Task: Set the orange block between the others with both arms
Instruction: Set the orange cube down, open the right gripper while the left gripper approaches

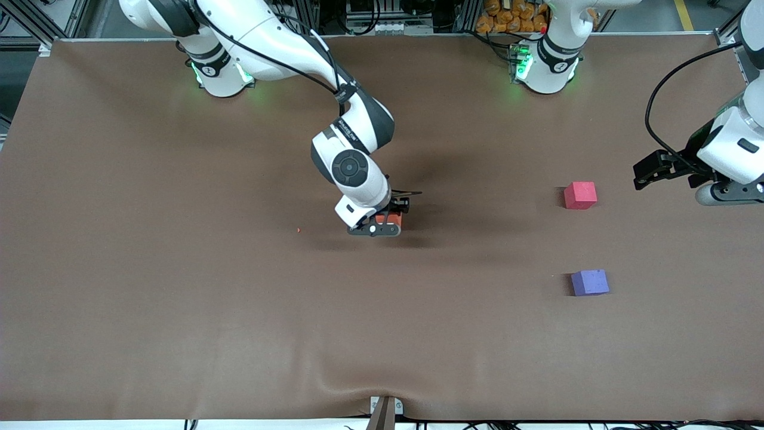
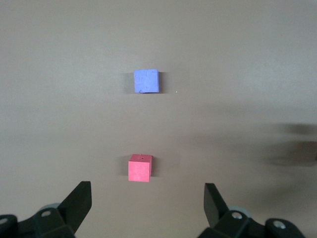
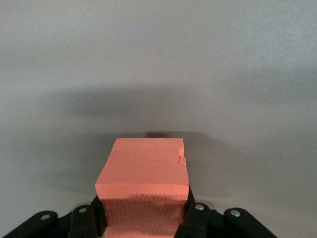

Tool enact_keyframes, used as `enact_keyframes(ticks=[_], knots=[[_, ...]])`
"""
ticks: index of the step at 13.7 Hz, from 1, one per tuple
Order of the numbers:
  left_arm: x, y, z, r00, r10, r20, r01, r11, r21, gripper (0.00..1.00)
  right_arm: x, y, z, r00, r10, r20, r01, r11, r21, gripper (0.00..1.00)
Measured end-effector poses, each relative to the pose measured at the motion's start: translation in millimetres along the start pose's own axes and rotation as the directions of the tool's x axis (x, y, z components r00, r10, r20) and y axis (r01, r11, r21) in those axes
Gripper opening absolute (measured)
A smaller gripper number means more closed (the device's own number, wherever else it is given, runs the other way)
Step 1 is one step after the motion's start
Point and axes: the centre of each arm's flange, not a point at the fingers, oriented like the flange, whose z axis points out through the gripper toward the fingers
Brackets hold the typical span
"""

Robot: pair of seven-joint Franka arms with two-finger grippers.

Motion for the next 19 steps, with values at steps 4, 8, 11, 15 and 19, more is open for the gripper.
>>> enact_keyframes(ticks=[4,8,11,15,19], knots=[[0.3,1.7,0.7,1.000,0.003,0.000,-0.003,1.000,0.000,1.00,12.4,4.1,-13.3,1.000,0.016,-0.024,-0.015,1.000,0.016,1.00],[8.9,4.2,11.4,1.000,0.006,-0.007,-0.006,1.000,-0.002,1.00,43.0,36.6,-84.9,0.997,0.075,-0.006,-0.075,0.997,0.018,1.00],[16.7,21.0,25.9,1.000,0.030,-0.005,-0.030,1.000,-0.003,1.00,56.6,79.3,-175.9,0.991,0.127,0.036,-0.128,0.992,0.010,1.00],[20.7,43.6,31.8,0.998,0.055,-0.020,-0.056,0.998,-0.036,1.00,53.4,142.3,-286.9,0.989,0.140,0.054,-0.140,0.990,-0.001,1.00],[31.4,68.1,50.0,0.997,0.073,-0.039,-0.076,0.995,-0.067,1.00,46.4,228.0,-366.8,0.990,0.108,0.093,-0.107,0.994,-0.016,1.00]])
